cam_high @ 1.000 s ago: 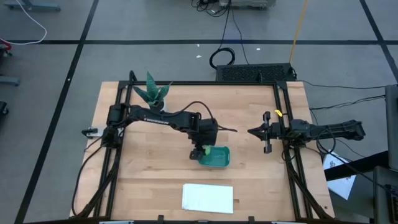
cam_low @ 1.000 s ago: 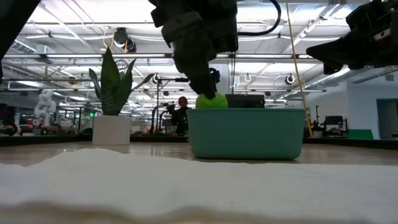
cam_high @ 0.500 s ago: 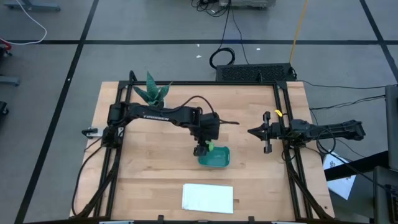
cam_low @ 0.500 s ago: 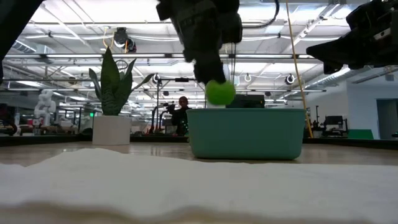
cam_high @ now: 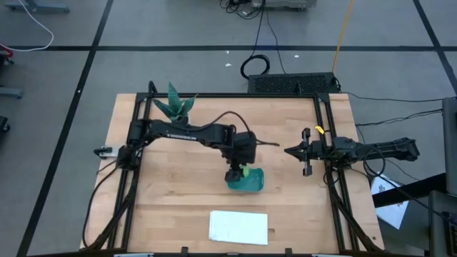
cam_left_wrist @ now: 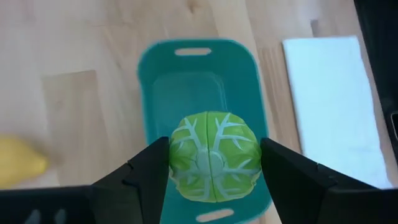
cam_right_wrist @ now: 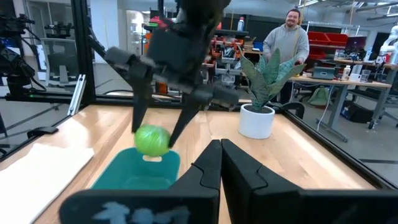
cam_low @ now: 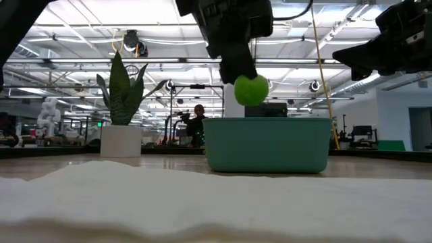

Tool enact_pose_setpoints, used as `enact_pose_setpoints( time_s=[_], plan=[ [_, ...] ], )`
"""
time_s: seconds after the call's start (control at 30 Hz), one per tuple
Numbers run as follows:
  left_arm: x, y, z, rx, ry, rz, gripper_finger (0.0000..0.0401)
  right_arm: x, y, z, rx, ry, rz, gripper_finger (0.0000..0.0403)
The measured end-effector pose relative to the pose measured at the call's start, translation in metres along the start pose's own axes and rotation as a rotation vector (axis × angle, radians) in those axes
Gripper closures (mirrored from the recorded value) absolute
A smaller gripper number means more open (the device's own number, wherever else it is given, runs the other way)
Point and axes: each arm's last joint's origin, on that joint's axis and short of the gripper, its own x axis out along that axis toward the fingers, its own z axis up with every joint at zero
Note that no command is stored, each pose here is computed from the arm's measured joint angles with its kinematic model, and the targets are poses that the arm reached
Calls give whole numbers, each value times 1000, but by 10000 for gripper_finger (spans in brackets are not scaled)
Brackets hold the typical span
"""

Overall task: Pick and placing Produce into tupperware
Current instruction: Put the cabbage into the blue bin

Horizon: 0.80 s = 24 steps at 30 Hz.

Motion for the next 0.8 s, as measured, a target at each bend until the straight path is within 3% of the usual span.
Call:
enact_pose_setpoints(
  time_s=[0.4, 0.8],
  plan=[
    [46, 1, -13, 25, 132, -38, 176, 2, 0, -2, -3, 26, 2, 403],
    [58, 7, -20, 126, 195, 0, 176, 3, 1, -4, 21, 40, 3, 403]
  ],
)
